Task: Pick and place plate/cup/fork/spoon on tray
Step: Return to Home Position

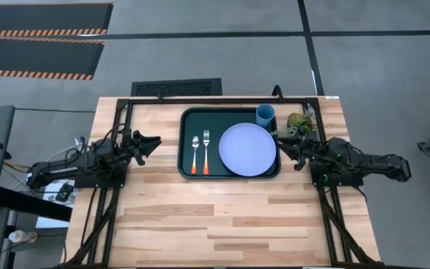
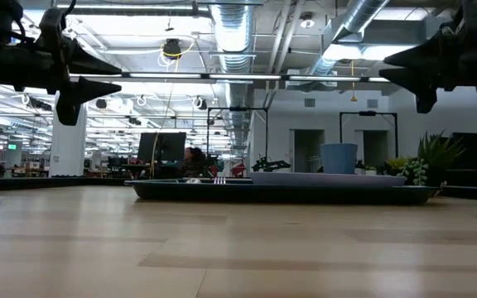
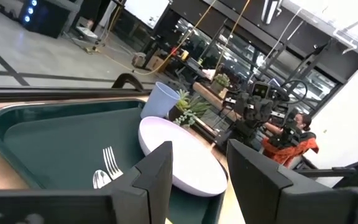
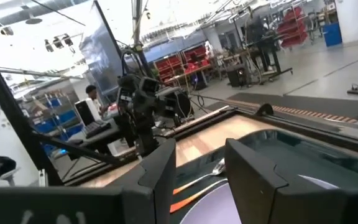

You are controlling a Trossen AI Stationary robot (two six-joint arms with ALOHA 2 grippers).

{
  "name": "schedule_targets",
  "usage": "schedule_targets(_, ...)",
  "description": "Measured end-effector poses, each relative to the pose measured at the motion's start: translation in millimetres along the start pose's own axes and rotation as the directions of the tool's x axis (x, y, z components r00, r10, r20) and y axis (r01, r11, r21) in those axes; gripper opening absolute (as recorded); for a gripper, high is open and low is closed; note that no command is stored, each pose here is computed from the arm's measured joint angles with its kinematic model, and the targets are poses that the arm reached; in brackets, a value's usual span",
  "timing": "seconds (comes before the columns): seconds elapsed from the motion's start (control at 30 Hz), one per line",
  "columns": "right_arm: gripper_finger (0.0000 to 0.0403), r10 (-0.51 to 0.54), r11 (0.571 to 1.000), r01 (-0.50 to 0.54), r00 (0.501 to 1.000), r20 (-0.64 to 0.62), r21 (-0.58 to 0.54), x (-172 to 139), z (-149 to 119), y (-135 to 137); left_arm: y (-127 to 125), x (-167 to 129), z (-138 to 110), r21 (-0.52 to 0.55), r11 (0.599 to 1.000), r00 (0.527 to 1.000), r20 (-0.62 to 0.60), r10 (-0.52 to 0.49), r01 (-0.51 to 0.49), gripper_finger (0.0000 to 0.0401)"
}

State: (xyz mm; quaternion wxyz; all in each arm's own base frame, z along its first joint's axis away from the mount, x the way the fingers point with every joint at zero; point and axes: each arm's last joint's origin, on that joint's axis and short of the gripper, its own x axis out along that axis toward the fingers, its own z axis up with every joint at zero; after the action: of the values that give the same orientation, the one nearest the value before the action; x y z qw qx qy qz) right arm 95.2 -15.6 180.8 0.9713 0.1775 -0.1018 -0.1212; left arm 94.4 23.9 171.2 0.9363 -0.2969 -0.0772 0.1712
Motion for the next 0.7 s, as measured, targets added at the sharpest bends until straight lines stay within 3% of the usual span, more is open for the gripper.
schedule_targets(0.37,0.0161,-0.032,0.999,0.031,0.994,-0.1,-0.019,-1,-10,-4,0,0,0,0.0,1.0,1.0,-0.001,0.0,0.0,0.0139)
schedule_targets(0.7,0.0161,0.015,1.0,-0.017,0.991,-0.135,-0.014,-1,-12,-2,0,0,0,0.0,1.0,1.0,-0.001,0.001,-0.001,0.0139)
